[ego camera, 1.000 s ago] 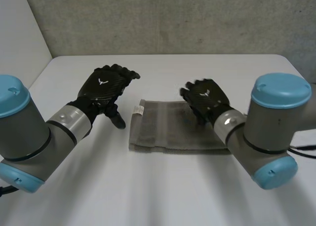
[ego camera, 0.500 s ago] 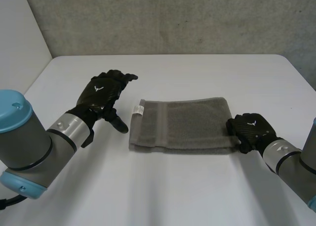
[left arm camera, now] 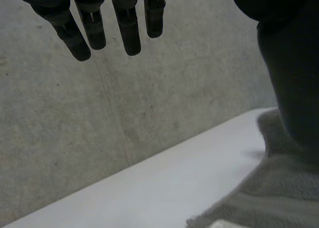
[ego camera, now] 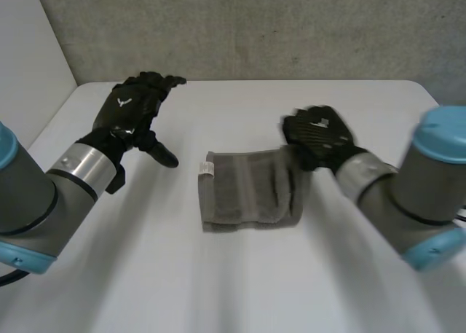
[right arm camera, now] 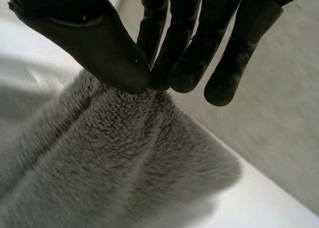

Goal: Fold the towel.

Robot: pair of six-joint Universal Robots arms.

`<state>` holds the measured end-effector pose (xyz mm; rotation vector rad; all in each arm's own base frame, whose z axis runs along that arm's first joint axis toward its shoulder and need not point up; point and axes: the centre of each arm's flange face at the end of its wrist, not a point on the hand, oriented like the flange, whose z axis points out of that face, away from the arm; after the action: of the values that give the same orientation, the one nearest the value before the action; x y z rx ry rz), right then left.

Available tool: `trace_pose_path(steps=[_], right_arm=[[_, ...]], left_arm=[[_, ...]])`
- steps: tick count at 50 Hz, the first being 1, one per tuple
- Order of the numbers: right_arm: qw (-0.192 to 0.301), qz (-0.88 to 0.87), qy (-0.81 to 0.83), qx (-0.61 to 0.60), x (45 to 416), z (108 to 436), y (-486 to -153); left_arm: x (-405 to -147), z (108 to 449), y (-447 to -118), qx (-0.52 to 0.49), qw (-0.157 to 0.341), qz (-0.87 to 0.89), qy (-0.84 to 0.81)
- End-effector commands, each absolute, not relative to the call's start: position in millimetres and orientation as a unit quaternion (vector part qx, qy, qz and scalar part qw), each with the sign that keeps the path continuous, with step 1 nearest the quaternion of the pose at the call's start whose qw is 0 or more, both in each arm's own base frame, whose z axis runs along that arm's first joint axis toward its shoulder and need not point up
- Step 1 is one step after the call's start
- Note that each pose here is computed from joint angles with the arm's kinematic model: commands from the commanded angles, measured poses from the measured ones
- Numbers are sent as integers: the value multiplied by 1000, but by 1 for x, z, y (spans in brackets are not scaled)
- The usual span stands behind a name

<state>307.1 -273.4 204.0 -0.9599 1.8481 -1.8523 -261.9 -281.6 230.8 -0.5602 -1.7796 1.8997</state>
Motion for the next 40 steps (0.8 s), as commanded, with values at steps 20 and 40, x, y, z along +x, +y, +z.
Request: trace_pose_path(steps=[20, 40], right_arm=[[262, -580, 660, -398, 371, 201, -203], [199, -557, 738, -323, 318, 149, -277]], left_arm=[[-261, 231, -290, -187, 250, 696, -647], [-328, 152, -262, -239, 285, 589, -718]])
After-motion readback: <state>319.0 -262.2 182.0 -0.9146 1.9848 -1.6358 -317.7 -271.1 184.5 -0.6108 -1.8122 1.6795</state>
